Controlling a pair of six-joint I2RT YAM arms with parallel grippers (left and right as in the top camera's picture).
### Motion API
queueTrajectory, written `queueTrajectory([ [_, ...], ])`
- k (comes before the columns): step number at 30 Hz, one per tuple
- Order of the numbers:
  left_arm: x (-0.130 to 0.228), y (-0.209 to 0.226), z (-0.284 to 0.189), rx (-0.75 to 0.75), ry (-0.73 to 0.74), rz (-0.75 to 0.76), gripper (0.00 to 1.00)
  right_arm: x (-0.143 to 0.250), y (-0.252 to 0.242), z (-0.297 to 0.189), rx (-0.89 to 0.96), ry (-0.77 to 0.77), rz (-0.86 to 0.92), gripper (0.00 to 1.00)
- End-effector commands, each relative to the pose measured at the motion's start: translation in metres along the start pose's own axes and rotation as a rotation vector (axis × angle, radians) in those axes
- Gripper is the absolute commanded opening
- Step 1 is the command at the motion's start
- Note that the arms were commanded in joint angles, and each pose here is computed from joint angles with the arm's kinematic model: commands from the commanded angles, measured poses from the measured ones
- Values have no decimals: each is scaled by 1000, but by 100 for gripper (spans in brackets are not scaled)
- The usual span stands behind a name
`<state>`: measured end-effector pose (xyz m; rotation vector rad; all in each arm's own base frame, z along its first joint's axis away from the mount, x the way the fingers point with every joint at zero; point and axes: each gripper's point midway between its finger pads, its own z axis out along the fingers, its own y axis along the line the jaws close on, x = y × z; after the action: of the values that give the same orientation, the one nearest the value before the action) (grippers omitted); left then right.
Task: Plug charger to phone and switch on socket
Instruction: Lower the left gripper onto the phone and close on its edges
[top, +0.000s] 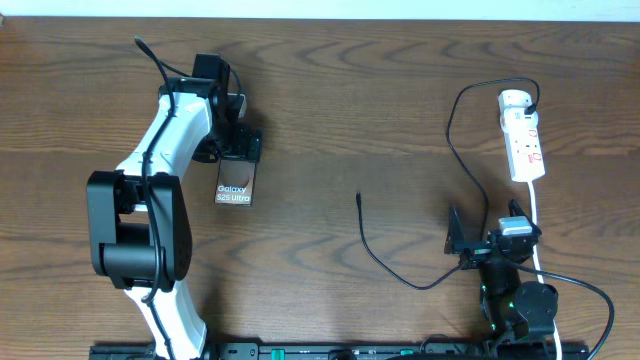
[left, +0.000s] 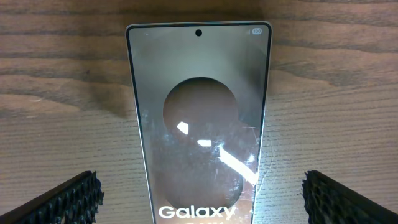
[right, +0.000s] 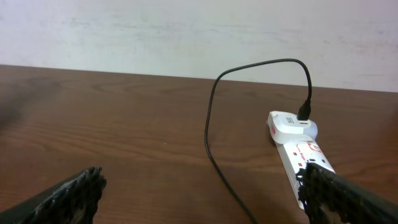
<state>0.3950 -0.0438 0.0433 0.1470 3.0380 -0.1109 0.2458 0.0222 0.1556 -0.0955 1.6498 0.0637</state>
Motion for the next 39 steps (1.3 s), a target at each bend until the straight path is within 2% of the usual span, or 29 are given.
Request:
queueTrajectory([
  [1, -4, 4, 6, -13, -2, 10, 98, 1, 1, 0, -8, 3, 11, 99],
  [39, 6, 4, 27, -5, 0, 10, 98, 1, 1, 0, -8, 3, 11, 99],
])
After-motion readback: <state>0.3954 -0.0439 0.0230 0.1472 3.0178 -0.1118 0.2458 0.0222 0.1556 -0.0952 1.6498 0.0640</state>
